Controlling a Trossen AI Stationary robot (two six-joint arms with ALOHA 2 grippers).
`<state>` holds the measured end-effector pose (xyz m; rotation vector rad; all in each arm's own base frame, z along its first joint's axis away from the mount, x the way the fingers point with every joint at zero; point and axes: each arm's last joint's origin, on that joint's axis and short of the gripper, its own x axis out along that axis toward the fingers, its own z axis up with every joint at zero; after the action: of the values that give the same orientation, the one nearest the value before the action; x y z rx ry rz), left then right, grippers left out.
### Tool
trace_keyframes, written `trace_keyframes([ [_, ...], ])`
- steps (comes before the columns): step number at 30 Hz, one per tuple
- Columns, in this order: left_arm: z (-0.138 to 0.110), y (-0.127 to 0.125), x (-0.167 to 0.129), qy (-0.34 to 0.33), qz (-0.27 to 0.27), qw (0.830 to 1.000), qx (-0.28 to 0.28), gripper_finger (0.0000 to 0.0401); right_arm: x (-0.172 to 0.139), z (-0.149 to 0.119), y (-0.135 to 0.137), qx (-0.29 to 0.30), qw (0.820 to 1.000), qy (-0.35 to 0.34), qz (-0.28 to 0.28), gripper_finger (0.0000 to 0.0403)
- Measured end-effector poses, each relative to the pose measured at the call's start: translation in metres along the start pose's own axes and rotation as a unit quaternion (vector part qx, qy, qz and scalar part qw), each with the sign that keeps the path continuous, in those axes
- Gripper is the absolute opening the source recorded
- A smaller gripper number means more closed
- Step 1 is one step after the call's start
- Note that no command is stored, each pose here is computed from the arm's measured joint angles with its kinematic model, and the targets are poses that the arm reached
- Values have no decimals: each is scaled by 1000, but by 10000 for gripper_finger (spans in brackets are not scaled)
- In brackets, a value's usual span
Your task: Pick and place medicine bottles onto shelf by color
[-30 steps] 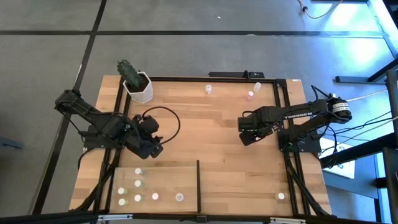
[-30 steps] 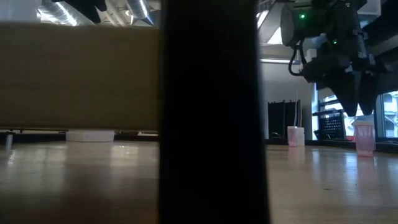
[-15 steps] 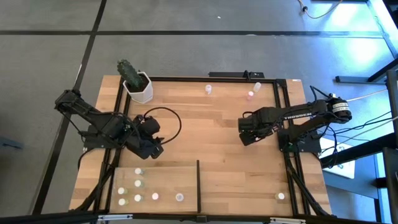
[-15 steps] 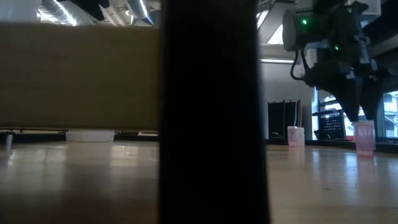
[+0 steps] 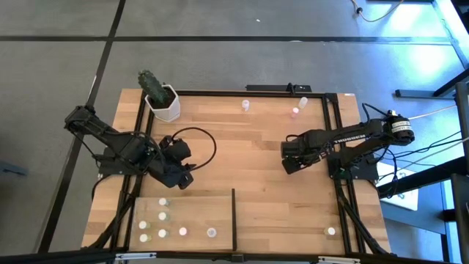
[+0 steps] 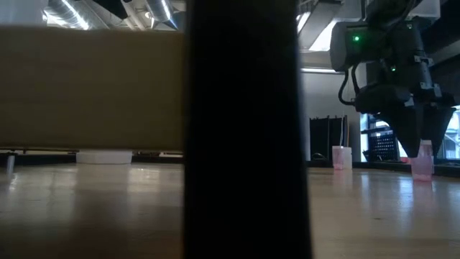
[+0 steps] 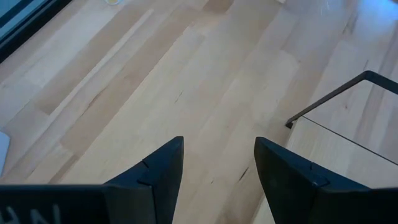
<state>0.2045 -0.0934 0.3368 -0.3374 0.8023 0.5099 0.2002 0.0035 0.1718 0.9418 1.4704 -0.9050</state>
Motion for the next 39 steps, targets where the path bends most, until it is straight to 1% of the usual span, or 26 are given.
trace_keyframes([
  [3, 0, 0, 0, 0, 0, 1000, 0, 190, 0, 0, 0, 0, 1000, 0, 0, 236],
  [5, 0, 0, 0, 0, 0, 1000, 0, 190, 0, 0, 0, 0, 1000, -3, -2, 227],
  [12, 0, 0, 0, 1, -1, 1000, 0, 190, 0, 2, -1, -1, 999, -32, -14, 173],
  [17, 0, 0, 0, 8, -6, 1000, 0, 190, 0, 2, -1, -1, 999, -32, -14, 136],
  [21, 0, 0, 0, 8, -6, 1000, 0, 190, 0, 2, -1, -2, 999, -32, -14, 118],
  [25, 0, 0, 0, 8, -6, 1000, 0, 190, -1, 2, -1, -3, 999, -31, -13, 116],
  [31, 0, 0, 0, 8, -6, 1000, 0, 190, -15, 5, 9, -7, 999, -42, 12, 115],
  [37, 0, 0, 0, 8, -6, 1000, 0, 190, -43, 10, 24, -46, 994, -83, 54, 115],
  [39, 0, 0, 0, 8, -6, 1000, 0, 190, -54, 12, 30, -67, 991, -92, 69, 115],
])
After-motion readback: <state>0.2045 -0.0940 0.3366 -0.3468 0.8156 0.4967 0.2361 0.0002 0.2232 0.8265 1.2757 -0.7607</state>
